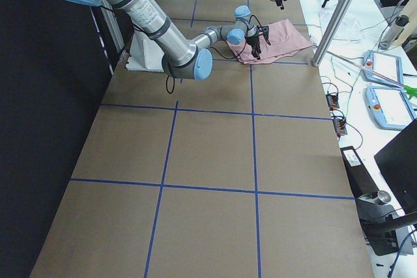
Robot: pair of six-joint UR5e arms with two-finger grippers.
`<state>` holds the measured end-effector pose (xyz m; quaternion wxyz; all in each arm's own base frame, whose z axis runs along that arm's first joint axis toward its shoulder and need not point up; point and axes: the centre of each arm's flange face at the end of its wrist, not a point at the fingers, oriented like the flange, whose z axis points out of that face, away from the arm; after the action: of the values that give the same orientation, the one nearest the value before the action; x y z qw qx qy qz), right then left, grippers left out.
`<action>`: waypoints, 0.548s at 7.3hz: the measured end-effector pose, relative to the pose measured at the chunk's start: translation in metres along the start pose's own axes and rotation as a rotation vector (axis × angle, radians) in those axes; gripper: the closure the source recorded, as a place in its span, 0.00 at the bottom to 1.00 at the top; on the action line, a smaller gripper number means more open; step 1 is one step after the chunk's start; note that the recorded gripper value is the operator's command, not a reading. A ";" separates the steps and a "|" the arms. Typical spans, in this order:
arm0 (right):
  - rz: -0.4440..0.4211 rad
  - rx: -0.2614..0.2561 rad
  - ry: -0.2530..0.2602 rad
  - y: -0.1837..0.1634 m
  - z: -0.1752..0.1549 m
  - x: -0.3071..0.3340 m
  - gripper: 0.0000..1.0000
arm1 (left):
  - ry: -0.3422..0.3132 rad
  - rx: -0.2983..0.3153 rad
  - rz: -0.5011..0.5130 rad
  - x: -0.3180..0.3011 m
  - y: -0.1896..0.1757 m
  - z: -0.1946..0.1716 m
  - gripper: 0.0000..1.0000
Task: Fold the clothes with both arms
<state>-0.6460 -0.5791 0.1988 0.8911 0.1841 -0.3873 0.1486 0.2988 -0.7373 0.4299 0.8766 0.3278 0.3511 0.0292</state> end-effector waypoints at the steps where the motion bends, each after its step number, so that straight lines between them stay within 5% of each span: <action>1: -0.017 -0.003 0.008 0.003 0.003 0.001 0.45 | 0.003 -0.003 -0.008 0.003 0.004 0.001 0.00; 4: -0.036 0.003 0.023 0.006 0.009 0.007 0.48 | 0.010 -0.006 -0.019 0.009 0.008 0.002 0.00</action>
<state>-0.6501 -0.5772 0.2111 0.8977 0.1907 -0.3736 0.1350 0.3083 -0.7297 0.4311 0.8761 0.3217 0.3584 0.0235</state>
